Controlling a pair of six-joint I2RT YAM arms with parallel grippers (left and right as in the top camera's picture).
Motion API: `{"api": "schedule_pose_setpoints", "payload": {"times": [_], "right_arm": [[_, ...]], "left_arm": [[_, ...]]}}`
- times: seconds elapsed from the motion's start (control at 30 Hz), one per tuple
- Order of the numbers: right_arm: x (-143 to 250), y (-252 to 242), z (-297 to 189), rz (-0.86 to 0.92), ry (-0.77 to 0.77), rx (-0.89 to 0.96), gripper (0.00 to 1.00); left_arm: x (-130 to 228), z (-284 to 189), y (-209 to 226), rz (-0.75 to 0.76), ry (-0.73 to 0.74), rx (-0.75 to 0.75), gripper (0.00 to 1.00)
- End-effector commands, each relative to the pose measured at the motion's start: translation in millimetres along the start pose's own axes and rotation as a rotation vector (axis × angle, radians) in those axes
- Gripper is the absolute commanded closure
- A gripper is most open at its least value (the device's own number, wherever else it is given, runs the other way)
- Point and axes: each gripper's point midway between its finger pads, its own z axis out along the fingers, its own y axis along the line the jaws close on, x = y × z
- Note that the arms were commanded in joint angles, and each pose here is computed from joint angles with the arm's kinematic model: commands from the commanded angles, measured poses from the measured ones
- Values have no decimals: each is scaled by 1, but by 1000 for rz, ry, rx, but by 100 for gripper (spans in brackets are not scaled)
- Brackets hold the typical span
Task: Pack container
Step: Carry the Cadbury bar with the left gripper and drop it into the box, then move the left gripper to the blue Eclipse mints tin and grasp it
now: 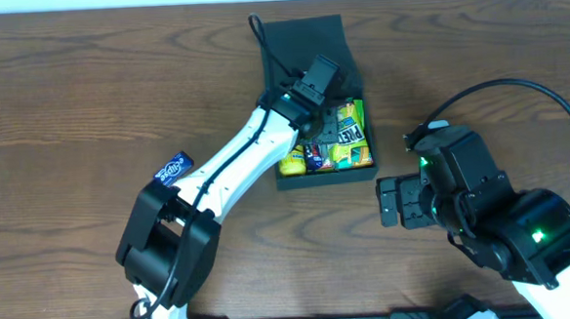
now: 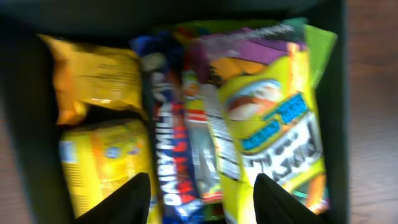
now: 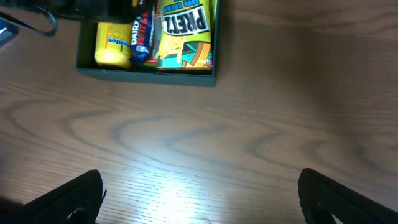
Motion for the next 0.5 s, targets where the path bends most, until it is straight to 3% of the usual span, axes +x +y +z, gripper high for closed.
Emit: {"api": "schedule_pose_setpoints", "payload": {"times": [0.0, 0.23, 0.33, 0.47], "right_arm": [[-2, -2, -2, -5, -12, 6, 1], [-2, -2, -2, -5, -12, 6, 1], [-2, -2, -2, -5, -12, 6, 1], [-2, -2, -2, -5, -12, 6, 1]], "left_arm": [[-27, -28, 31, -34, -87, -61, 46], [-57, -103, 139, -182, -216, -322, 46], [-51, -118, 190, -277, -177, -413, 46], [-32, -129, 250, -532, -106, -477, 48]]}}
